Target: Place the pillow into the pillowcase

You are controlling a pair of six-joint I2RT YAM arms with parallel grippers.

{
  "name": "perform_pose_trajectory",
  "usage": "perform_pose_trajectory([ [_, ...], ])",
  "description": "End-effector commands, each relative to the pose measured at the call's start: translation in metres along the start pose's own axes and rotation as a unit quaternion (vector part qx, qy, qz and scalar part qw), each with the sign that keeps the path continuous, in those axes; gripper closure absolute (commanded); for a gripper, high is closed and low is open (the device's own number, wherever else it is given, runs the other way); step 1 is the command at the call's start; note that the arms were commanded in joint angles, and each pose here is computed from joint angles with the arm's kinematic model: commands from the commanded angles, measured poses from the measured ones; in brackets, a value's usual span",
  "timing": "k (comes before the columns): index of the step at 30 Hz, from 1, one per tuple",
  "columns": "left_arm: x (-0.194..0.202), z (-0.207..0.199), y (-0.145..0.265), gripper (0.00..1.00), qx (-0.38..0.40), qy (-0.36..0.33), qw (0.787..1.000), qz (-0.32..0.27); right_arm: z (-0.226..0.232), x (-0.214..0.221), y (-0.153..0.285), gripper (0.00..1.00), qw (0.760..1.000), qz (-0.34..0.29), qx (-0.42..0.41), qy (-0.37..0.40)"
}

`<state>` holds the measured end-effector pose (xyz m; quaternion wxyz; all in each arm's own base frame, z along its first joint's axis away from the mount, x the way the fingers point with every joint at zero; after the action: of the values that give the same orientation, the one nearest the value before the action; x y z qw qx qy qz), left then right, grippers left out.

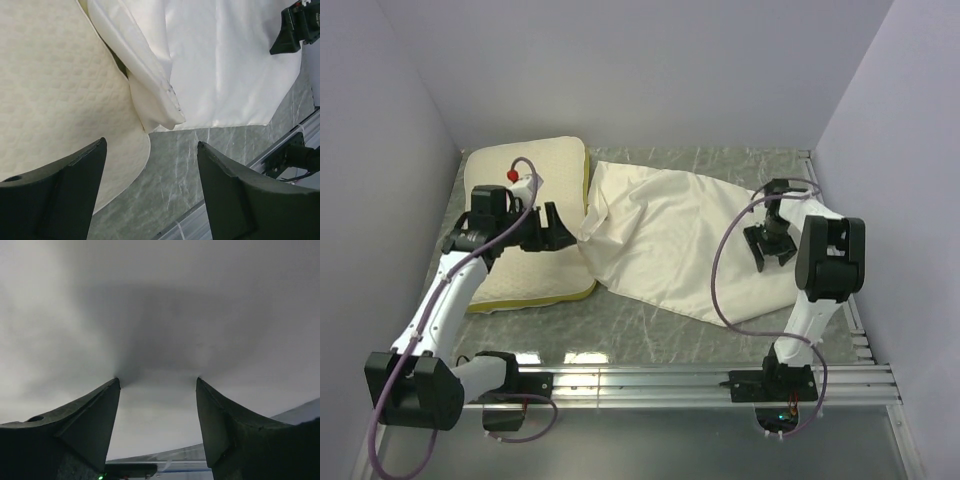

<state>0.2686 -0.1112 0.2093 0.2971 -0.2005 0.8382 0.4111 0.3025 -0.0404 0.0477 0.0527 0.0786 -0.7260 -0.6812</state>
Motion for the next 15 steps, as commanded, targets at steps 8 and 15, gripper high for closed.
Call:
perform_pose_trajectory([
  [8, -0.066, 0.055, 0.026, 0.07, -0.107, -0.041, 0.992, -0.051, -0.150, -0.127, 0.012, 0.31, 0.980, -0.076, 0.179, -0.025],
  [15, -0.092, 0.128, 0.010, 0.07, -0.207, -0.111, 0.972, -0.019, -0.142, -0.189, 0.101, 0.26, 0.954, -0.216, 0.205, -0.042],
])
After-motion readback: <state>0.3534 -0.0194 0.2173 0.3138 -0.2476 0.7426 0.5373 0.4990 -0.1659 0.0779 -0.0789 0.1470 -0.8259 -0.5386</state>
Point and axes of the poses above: each gripper's point midway between its finger pads, its own y axis back along the fingers, its own z axis along the line the jaws close on, x = y × z, the point moved 3 cm from there along y, back along the fingers, and after that the axes turned 2 degrees about -y, right-handed, at the moved point
